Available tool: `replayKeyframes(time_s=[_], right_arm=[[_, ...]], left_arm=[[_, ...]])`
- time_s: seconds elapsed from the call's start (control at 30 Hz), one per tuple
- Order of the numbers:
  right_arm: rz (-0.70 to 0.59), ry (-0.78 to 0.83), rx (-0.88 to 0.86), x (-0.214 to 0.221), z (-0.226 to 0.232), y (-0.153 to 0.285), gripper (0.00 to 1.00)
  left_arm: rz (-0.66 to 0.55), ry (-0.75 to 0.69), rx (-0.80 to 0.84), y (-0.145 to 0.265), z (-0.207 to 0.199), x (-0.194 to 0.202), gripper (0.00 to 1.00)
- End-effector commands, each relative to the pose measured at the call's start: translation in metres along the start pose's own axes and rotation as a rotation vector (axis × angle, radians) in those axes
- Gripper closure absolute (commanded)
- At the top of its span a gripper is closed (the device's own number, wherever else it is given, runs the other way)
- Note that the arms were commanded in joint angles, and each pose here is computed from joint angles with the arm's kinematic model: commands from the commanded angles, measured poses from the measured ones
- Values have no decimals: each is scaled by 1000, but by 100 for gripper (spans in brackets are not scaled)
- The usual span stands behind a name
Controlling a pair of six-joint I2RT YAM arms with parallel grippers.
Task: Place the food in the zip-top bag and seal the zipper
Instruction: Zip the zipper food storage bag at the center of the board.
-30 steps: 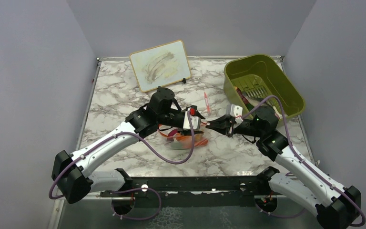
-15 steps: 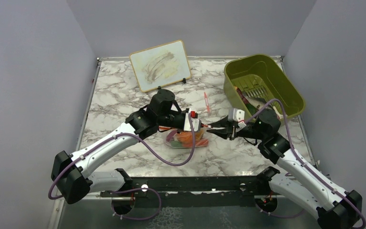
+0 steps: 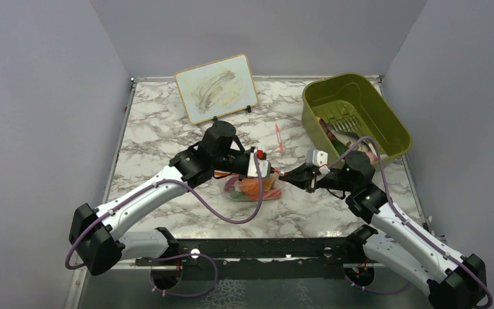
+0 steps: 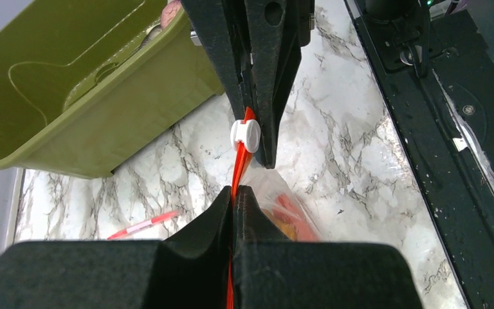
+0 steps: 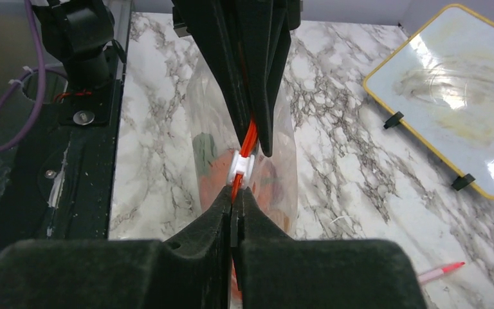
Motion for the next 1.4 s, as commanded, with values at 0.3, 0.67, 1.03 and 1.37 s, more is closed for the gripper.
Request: replayKeyframes(time_s=[0.3, 0.67, 1.03, 1.37], right_arm=[[-62, 27, -19, -10, -5, -8, 99], [-73, 33, -41, -17, -9, -13, 99], [-71, 17, -42, -17, -9, -13, 99], [-78, 20, -60, -20, -7, -13, 99]], left_arm=[[-97, -4, 29, 2, -5, -17, 54], [-162, 8, 26, 2, -3, -30, 57], [-191, 22, 39, 0, -6, -31, 62], [-183, 39, 48, -6, -5, -26, 62]])
Point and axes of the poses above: each gripper's point midway between its finger pads, its own y axis back along the fingers, its own z axis along the line the jaws close on, x = y × z, the point moved 9 cm from there along y, back along the fingers, and after that the axes turned 1 degree about -y, right-handed, at the moved point
